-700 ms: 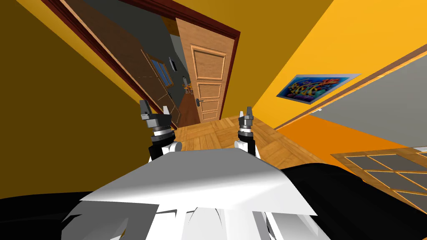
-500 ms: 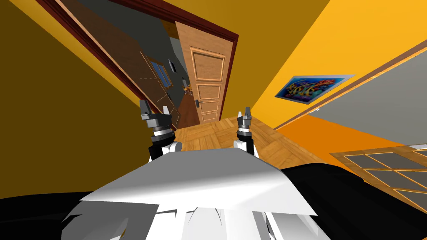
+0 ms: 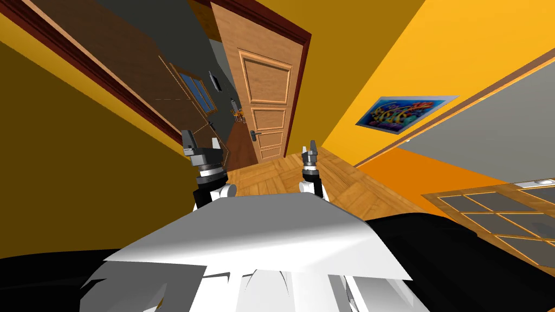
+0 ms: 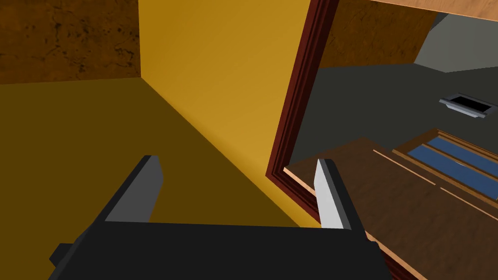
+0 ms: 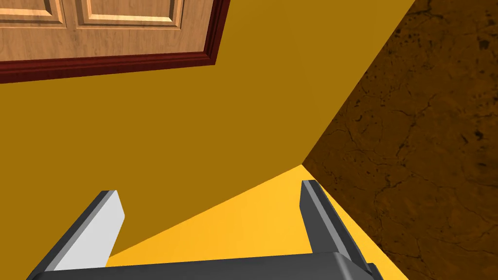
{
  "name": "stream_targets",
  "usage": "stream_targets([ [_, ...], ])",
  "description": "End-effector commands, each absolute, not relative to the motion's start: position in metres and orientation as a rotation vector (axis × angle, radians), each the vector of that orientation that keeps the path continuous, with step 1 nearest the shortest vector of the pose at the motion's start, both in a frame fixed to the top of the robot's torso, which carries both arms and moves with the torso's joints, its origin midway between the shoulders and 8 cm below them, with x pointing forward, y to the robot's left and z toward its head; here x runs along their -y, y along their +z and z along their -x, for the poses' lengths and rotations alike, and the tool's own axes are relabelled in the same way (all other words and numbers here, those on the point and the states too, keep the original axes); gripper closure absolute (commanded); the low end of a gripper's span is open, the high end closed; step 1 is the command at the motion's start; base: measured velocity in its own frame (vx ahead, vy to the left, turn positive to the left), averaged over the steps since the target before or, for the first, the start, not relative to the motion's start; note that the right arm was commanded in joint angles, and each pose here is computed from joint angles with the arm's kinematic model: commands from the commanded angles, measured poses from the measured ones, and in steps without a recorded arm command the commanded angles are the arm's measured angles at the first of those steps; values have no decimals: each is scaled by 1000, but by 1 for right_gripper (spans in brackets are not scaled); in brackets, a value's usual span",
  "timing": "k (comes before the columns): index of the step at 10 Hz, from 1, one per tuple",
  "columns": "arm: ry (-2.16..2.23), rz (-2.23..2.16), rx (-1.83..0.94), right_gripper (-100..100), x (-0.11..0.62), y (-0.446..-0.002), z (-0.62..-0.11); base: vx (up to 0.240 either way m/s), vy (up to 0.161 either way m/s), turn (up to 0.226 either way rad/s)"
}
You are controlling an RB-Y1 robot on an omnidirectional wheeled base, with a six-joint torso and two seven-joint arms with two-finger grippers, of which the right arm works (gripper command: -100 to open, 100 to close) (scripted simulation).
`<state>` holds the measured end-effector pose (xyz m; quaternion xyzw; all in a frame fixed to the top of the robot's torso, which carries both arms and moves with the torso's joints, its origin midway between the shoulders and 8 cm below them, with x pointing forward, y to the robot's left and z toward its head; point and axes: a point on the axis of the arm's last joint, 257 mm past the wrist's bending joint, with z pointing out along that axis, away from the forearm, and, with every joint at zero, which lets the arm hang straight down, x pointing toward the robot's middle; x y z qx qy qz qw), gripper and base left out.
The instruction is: Push the door open
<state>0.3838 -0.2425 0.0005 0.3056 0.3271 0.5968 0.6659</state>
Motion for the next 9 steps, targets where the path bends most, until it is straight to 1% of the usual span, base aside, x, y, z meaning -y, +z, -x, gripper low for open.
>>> stream_targets([
  [1, 1374, -703, -756, -100, 236, -8, -393, 148, 78, -72],
  [4, 1438, -730, -803, -100, 210, -27, -410, 160, 99, -117],
  [9, 1523, -761, -876, -100, 172, -54, -431, 107, 73, -96],
])
